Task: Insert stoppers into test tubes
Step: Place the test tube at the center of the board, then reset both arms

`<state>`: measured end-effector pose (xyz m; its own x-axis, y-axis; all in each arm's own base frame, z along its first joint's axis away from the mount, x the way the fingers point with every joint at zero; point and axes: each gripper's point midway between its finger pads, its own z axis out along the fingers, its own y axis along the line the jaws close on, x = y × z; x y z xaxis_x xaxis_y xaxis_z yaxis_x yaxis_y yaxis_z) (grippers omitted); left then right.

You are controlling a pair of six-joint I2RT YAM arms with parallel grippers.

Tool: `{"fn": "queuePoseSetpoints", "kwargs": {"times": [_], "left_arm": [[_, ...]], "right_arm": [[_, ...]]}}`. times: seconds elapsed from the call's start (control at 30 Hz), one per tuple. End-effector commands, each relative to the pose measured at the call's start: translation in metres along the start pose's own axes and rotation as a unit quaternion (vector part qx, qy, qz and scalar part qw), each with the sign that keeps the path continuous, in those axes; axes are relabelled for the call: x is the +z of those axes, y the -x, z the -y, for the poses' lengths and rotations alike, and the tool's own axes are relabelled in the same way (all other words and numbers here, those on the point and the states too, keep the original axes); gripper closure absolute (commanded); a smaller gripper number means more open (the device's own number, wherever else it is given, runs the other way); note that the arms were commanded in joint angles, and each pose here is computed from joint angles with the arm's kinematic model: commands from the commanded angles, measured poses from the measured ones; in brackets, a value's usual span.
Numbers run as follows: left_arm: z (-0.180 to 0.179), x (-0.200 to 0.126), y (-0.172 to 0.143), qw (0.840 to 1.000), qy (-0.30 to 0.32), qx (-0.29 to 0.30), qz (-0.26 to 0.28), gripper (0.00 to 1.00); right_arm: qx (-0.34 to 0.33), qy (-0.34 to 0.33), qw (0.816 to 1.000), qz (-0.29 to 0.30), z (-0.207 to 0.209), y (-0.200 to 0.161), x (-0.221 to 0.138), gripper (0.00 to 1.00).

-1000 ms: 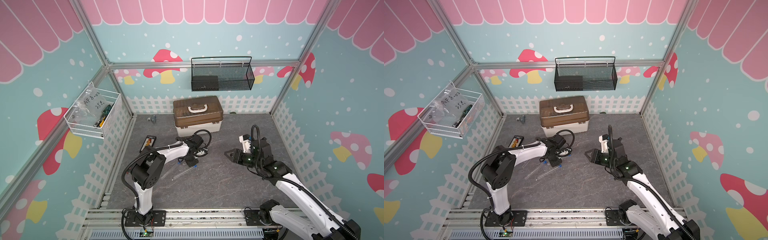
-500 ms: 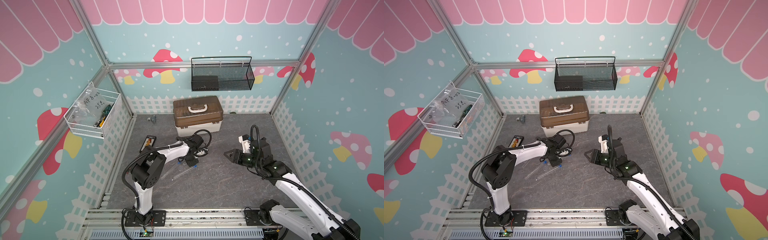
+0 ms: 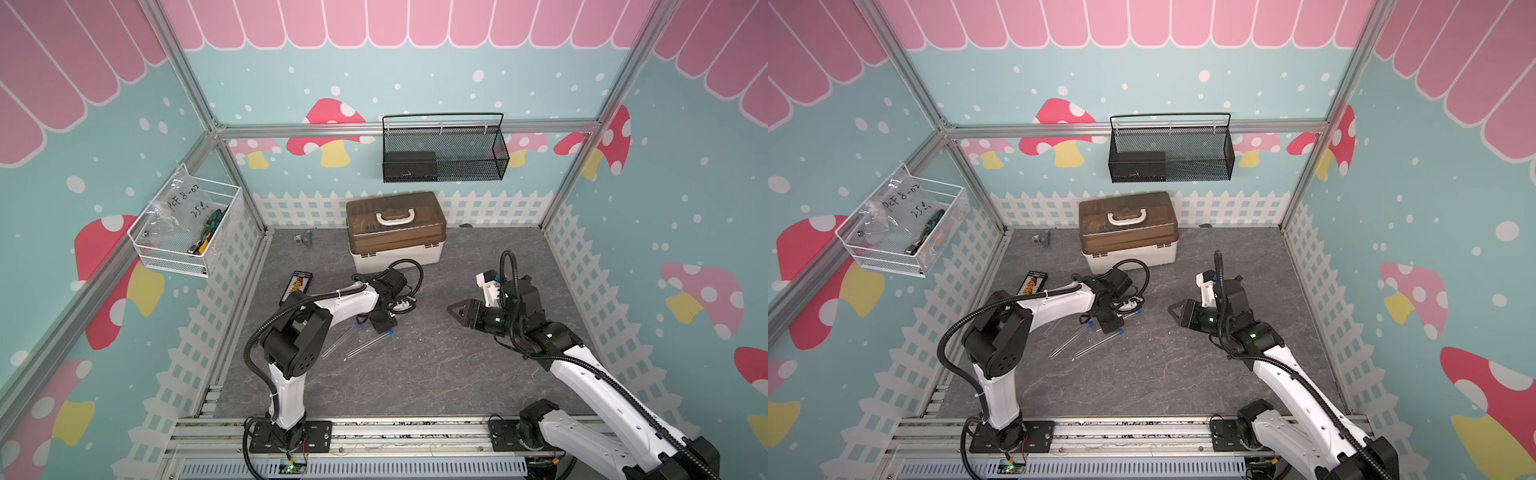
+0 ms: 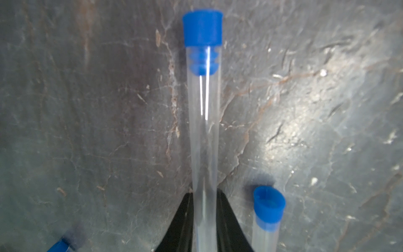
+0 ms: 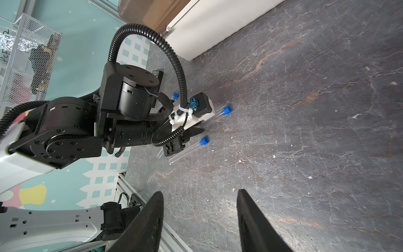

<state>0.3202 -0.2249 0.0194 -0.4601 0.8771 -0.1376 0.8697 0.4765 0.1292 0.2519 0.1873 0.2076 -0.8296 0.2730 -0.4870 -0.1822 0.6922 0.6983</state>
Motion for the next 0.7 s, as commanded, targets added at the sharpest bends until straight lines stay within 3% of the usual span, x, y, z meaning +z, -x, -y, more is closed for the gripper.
{"fn": "queuePoseSetpoints", "kwargs": {"times": [0.0,0.3,0.5,0.67], "left_arm": [[0.001,0.006,0.002,1.000,0.001,0.011,-0.003,0.73],[-0.004,-0.013,0.015,1.000,0.012,0.009,0.027,0.67],[-0.013,-0.090,0.045,0.990,0.052,0.003,0.130,0.63],[-0.029,-0.147,0.054,0.961,0.103,-0.038,0.253,0.63]], "right_arm": [[0.000,-0.003,1.000,-0.010,0.005,-0.005,0.002,0.47],[-0.009,-0.016,1.000,-0.007,0.008,-0.004,0.001,0.47],[-0.020,-0.032,0.999,-0.008,0.012,-0.002,0.000,0.47],[-0.042,-0.095,0.994,0.023,0.032,0.008,-0.007,0.48]]}}
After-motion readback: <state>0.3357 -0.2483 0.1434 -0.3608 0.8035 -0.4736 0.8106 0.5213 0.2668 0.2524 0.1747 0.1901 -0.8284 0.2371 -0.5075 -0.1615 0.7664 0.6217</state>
